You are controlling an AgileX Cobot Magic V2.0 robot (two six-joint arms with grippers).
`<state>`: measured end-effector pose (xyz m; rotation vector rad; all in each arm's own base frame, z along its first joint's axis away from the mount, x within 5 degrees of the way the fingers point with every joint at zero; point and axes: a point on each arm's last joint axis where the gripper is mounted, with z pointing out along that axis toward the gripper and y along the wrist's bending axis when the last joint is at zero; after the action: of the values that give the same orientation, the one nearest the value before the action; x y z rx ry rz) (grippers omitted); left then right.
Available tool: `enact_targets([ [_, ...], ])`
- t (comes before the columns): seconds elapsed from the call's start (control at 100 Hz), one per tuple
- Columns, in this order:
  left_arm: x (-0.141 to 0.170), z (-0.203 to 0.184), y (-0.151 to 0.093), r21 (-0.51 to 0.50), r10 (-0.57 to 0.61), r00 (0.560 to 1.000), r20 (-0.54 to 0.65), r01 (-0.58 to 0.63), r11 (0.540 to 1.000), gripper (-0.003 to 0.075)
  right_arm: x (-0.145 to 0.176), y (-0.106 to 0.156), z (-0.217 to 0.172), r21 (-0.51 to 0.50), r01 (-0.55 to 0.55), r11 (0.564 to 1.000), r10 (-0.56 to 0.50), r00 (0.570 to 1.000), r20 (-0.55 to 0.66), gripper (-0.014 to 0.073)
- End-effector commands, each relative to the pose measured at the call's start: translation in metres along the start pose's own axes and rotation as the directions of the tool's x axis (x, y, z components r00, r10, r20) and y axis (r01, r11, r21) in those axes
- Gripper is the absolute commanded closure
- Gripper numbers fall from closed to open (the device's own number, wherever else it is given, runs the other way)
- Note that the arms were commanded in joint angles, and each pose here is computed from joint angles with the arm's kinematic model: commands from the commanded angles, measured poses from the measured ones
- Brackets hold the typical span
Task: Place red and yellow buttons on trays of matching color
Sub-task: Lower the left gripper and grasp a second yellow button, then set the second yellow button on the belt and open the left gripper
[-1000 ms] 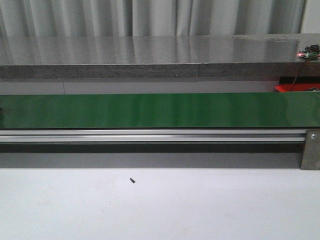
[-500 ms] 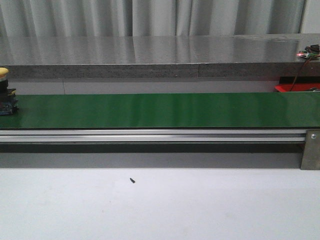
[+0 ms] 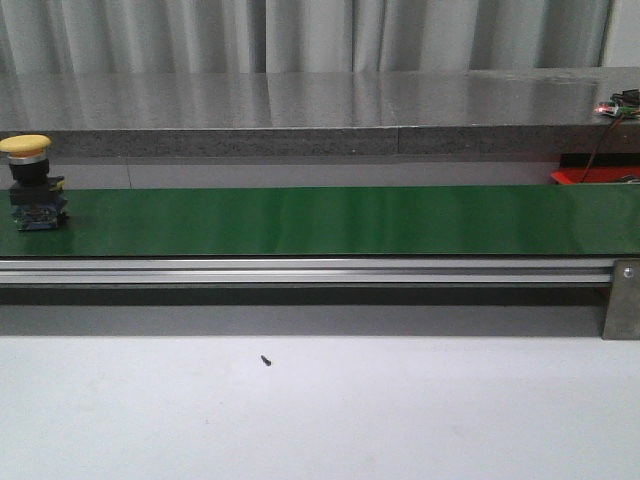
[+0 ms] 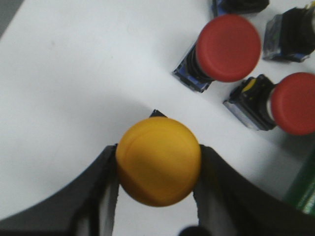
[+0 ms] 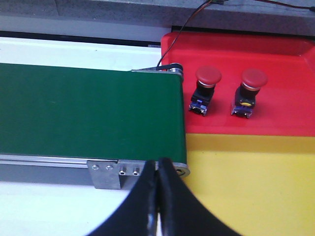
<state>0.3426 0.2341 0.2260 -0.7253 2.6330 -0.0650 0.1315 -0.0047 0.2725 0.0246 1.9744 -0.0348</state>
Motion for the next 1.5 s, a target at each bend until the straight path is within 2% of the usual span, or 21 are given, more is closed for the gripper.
enact_targets([
  [0.0,-0.012,-0.053,-0.013,-0.002,0.029,0.988,0.154,-0.029,1.000,0.0657,-0.016,0.000,-0.003,-0.002,0.011,1.000,-0.010,0.994,0.104,0.0654],
  [0.37,-0.001,-0.109,-0.072,0.037,0.159,0.957,0.244,-0.173,0.984,0.0657,-0.016,0.000,-0.003,-0.002,0.011,1.000,-0.010,0.994,0.104,0.0654],
  [0.85,0.018,-0.086,-0.127,0.090,0.273,0.935,0.225,-0.298,0.950,0.0657,-0.016,0.000,-0.003,-0.002,0.011,1.000,-0.010,0.994,0.104,0.0654],
  [0.99,0.019,-0.082,-0.132,0.081,0.294,0.927,0.233,-0.320,0.944,0.0657,-0.016,0.000,-0.003,-0.002,0.011,1.000,-0.010,0.994,0.104,0.0654],
  [1.3,0.021,-0.060,-0.131,0.094,0.298,0.943,0.150,-0.314,0.945,0.0652,-0.016,0.000,-0.003,-0.002,0.011,1.000,-0.010,0.994,0.104,0.0654],
  [1.39,0.021,-0.060,-0.131,0.094,0.298,0.943,0.150,-0.314,0.945,0.0591,-0.016,0.000,-0.003,-0.002,0.011,1.000,-0.010,0.994,0.104,0.0654],
  [1.49,0.022,-0.060,-0.131,0.101,0.296,0.944,0.146,-0.312,0.945,0.0435,-0.016,0.000,-0.003,-0.002,0.011,1.000,-0.010,0.994,0.104,0.0654],
])
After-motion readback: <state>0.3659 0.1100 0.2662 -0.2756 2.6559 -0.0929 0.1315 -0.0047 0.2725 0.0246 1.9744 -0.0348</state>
